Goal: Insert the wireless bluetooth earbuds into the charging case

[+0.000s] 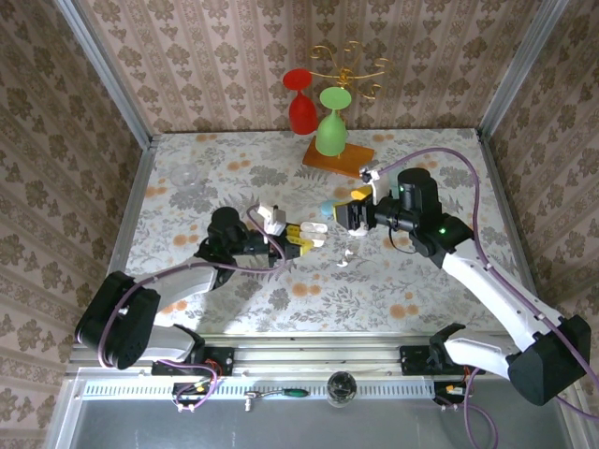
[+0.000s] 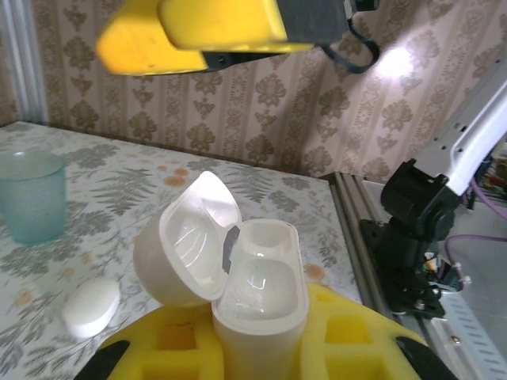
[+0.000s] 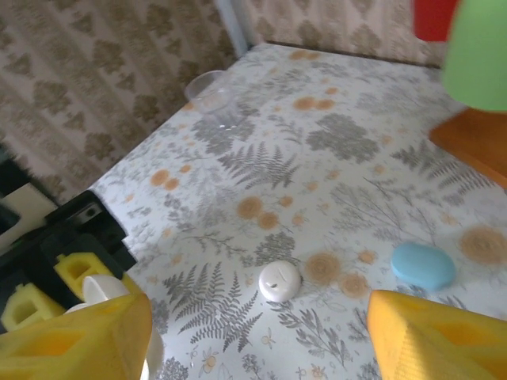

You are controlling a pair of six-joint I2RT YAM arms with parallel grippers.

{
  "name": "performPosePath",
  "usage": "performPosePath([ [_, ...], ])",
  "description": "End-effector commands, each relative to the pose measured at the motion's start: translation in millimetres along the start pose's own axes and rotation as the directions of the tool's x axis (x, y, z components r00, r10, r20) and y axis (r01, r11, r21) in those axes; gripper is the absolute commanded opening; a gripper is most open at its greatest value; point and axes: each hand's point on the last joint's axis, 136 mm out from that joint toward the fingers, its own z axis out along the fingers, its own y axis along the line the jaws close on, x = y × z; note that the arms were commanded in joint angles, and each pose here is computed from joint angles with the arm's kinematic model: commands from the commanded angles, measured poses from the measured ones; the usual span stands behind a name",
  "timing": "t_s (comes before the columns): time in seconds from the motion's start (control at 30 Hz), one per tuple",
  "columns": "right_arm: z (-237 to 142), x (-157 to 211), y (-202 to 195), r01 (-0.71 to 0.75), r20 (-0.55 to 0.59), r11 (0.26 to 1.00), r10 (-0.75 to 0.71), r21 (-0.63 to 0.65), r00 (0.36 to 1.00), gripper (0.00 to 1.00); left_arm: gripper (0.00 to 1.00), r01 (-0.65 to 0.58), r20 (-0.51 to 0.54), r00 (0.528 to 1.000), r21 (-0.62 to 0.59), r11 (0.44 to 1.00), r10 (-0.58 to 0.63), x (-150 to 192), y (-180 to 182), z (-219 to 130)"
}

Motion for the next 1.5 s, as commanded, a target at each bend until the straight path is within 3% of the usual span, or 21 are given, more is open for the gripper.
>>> performPosePath([
  [0.0, 1.1, 28.3, -39.2, -0.17, -0.077, 0.964, 0.189, 0.203, 0.979, 0.71, 0.0, -0.095, 0.058, 0.993, -0.08, 0.992, 0.1, -13.7, 8.8, -11.0],
  [0.13, 12.8, 75.0, -55.7, -0.265, -0.217, 0.915, 0.338, 0.304, 0.916, 0.69, 0.0, -0.126, 0.037, 0.99, -0.15, 0.981, 0.133, -12.2, 15.8, -16.2],
  [0.27, 26.9, 120.9, -63.5, -0.38, -0.298, 0.841, 0.503, 0.385, 0.811, 0.62, 0.0, -0.145, 0.02, 0.988, -0.16, 0.976, 0.15, -9.0, 14.2, -18.5],
  [0.47, 50.7, 182.2, -66.9, -0.541, -0.333, 0.714, 0.692, 0.445, 0.64, 0.5, 0.0, -0.153, 0.005, 0.988, -0.152, 0.976, 0.156, -5.4, 11.6, -19.2],
  [0.7, 66.2, 218.3, -68.1, -0.593, -0.369, 0.652, 0.757, 0.471, 0.54, 0.44, 0.0, -0.154, -0.007, 0.988, -0.133, 0.979, 0.154, -2.0, 10.8, -17.7],
  [0.9, 67.4, 235.1, -61.7, -0.617, -0.393, 0.631, 0.775, 0.47, 0.494, 0.4, 0.0, -0.15, -0.01, 0.989, -0.129, 0.98, 0.15, 1.2, 10.0, -18.0],
  [1.47, 76.8, 254.8, -64.5, -0.601, -0.424, 0.625, 0.78, 0.498, 0.46, 0.28, 0.0, -0.146, -0.011, 0.989, -0.121, 0.982, 0.145, 1.7, 9.4, -17.2],
])
